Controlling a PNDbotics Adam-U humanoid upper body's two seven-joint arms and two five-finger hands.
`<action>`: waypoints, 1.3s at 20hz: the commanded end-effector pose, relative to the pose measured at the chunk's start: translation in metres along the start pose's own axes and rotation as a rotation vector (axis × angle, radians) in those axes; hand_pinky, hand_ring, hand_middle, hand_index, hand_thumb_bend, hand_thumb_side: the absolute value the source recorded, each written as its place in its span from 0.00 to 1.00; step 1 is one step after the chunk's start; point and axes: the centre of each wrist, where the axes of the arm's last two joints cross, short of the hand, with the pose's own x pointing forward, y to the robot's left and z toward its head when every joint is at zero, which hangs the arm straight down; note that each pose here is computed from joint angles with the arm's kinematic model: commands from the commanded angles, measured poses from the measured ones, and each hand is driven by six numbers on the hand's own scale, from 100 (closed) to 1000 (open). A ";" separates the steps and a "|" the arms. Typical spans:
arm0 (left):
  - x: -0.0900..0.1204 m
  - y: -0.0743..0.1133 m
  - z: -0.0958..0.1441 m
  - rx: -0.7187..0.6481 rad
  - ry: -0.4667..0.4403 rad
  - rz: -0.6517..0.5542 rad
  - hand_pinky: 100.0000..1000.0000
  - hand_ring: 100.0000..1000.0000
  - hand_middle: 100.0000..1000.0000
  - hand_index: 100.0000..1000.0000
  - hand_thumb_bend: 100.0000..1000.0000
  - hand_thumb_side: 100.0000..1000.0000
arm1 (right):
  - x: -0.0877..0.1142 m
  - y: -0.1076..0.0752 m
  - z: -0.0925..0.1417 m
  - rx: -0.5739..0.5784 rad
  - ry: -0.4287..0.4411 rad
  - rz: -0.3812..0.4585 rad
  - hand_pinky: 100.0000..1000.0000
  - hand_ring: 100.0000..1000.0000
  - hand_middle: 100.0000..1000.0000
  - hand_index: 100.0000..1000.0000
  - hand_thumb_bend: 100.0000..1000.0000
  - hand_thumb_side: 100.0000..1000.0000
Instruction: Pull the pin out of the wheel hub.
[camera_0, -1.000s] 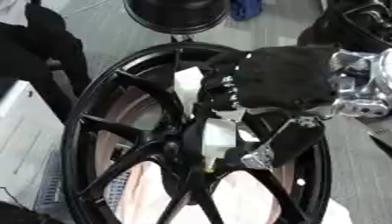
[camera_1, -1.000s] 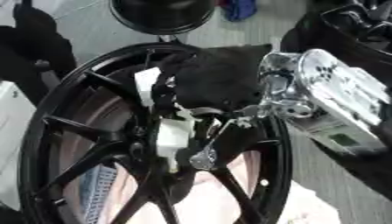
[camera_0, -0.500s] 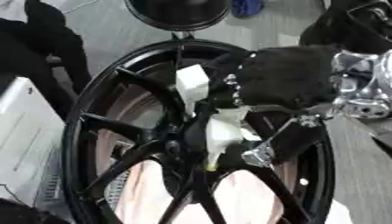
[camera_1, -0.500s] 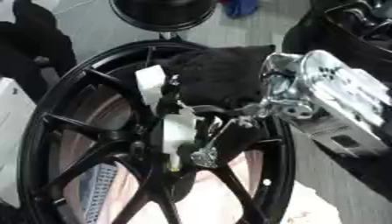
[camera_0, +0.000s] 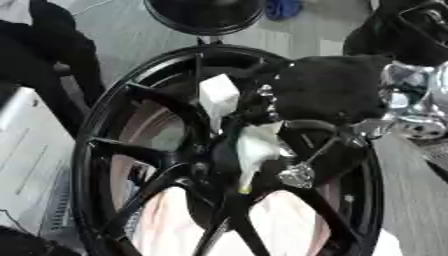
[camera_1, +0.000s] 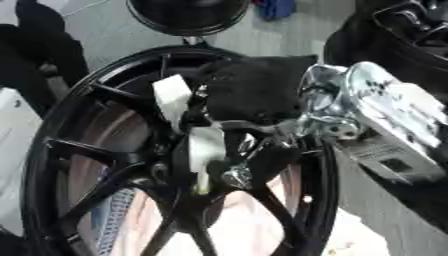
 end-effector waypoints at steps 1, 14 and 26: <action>0.009 0.002 -0.004 -0.004 -0.032 -0.013 0.87 0.53 0.68 0.65 0.00 0.48 | -0.005 -0.005 0.007 -0.006 0.048 0.004 1.00 0.84 0.57 0.85 0.04 0.36; 0.008 0.001 -0.003 -0.008 -0.033 -0.010 0.87 0.54 0.68 0.65 0.00 0.48 | -0.010 -0.004 0.011 0.005 0.175 -0.024 1.00 0.88 0.73 0.88 0.00 0.31; 0.008 0.001 -0.003 -0.014 -0.035 -0.012 0.88 0.54 0.68 0.64 0.00 0.48 | -0.009 -0.002 0.010 0.000 0.202 -0.084 1.00 0.85 0.69 0.86 0.00 0.28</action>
